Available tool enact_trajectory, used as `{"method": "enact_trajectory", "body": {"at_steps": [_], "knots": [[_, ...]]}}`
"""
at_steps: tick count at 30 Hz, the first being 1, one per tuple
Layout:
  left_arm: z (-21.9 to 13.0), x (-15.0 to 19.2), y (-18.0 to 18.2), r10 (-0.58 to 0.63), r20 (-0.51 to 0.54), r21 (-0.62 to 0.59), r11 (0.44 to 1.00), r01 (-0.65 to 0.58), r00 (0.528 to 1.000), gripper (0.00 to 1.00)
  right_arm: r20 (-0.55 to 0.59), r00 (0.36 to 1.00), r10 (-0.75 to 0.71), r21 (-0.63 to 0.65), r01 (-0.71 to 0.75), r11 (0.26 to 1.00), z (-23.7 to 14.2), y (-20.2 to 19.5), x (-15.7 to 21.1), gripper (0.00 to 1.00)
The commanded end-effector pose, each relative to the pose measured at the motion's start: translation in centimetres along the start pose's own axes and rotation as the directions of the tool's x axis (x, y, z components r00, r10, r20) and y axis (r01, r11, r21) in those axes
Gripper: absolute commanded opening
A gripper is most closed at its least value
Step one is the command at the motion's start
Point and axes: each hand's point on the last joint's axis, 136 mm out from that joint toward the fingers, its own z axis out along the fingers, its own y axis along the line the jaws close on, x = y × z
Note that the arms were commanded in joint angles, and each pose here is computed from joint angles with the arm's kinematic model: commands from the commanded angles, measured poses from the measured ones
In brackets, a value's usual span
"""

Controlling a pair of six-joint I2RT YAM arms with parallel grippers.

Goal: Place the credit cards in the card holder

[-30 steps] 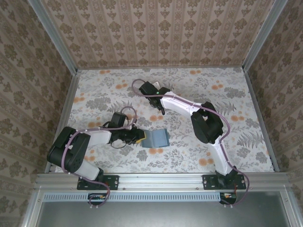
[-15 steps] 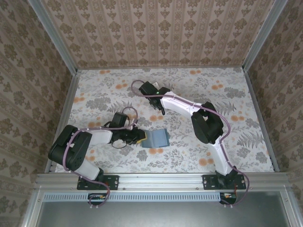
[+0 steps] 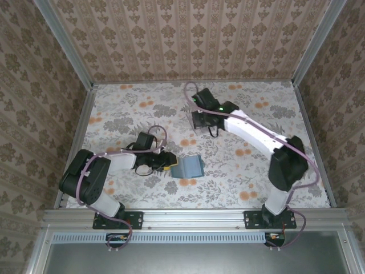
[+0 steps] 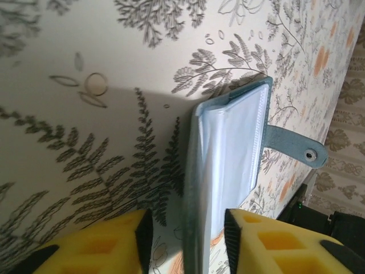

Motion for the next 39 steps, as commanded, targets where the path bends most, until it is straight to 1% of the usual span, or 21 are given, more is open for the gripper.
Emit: {"method": "enact_trajectory", "body": {"at_steps": [1,4,6,7,9,11,14,15,16,20,25,29,32,39], "knots": [[-0.8,-0.1,0.0,0.025,0.012,-0.025,0.999,-0.025,1.0,0.49,-0.074,0.99,0.117,-0.338,-0.136,0.931,-1.8,4.3,2.3,0.0],[-1.5,0.0,0.1,0.032,0.015,-0.046,0.998,-0.031,0.999,0.53,-0.149,0.979,0.137,-0.476,-0.193,0.858,-2.9,5.9,5.7,0.0],[-1.8,0.2,0.5,0.038,0.024,-0.072,0.997,-0.036,0.999,0.53,-0.185,0.972,0.148,-0.536,-0.226,0.813,-3.2,6.4,7.7,0.0],[-2.0,0.4,0.6,0.041,0.022,-0.084,0.996,-0.04,0.999,0.52,-0.203,0.968,0.149,-0.545,-0.238,0.804,-3.1,6.3,8.8,0.0],[-2.2,0.3,1.3,0.045,0.03,-0.124,0.991,-0.041,0.999,0.47,-0.246,0.959,0.143,-0.545,-0.258,0.797,-2.6,5.9,10.8,0.0],[-2.2,0.5,1.4,0.043,0.023,-0.13,0.991,-0.039,0.999,0.41,-0.296,0.943,0.151,-0.551,-0.298,0.78,-1.8,5.7,12.6,0.0],[-2.1,0.5,1.7,0.048,0.021,-0.139,0.989,-0.045,0.999,0.3,-0.348,0.923,0.163,-0.554,-0.343,0.759,-0.8,5.5,14.4,0.0],[-2.2,0.5,1.9,0.049,0.02,-0.149,0.988,-0.046,0.999,0.28,-0.367,0.916,0.163,-0.548,-0.354,0.757,-0.4,5.4,14.9,0.0],[-2.2,0.5,2.0,0.051,0.016,-0.16,0.986,-0.048,0.999,0.26,-0.387,0.907,0.167,-0.541,-0.37,0.755,-0.1,5.2,15.3,0.0],[-2.2,0.6,2.7,0.06,0.021,-0.19,0.98,-0.055,0.998,0.22,-0.433,0.889,0.149,-0.575,-0.399,0.714,0.5,5.8,16.3,0.0],[-2.4,0.5,3.0,0.075,0.02,-0.218,0.973,-0.069,0.997,0.16,-0.488,0.857,0.163,-0.547,-0.446,0.708,2.5,5.4,17.6,0.0],[-2.4,0.6,3.5,0.075,0.013,-0.243,0.968,-0.07,0.997,0.11,-0.5,0.847,0.18,-0.53,-0.464,0.71,3.3,5.1,18.2,0.0],[-2.5,0.6,3.9,0.073,0.02,-0.26,0.963,-0.065,0.997,0.07,-0.495,0.849,0.187,-0.534,-0.466,0.705,3.2,4.9,18.2,0.0],[-2.0,0.8,4.7,0.058,0.005,-0.275,0.96,-0.054,0.998,0.03,-0.475,0.853,0.216,-0.536,-0.475,0.698,2.3,3.9,18.1,0.0]]}}
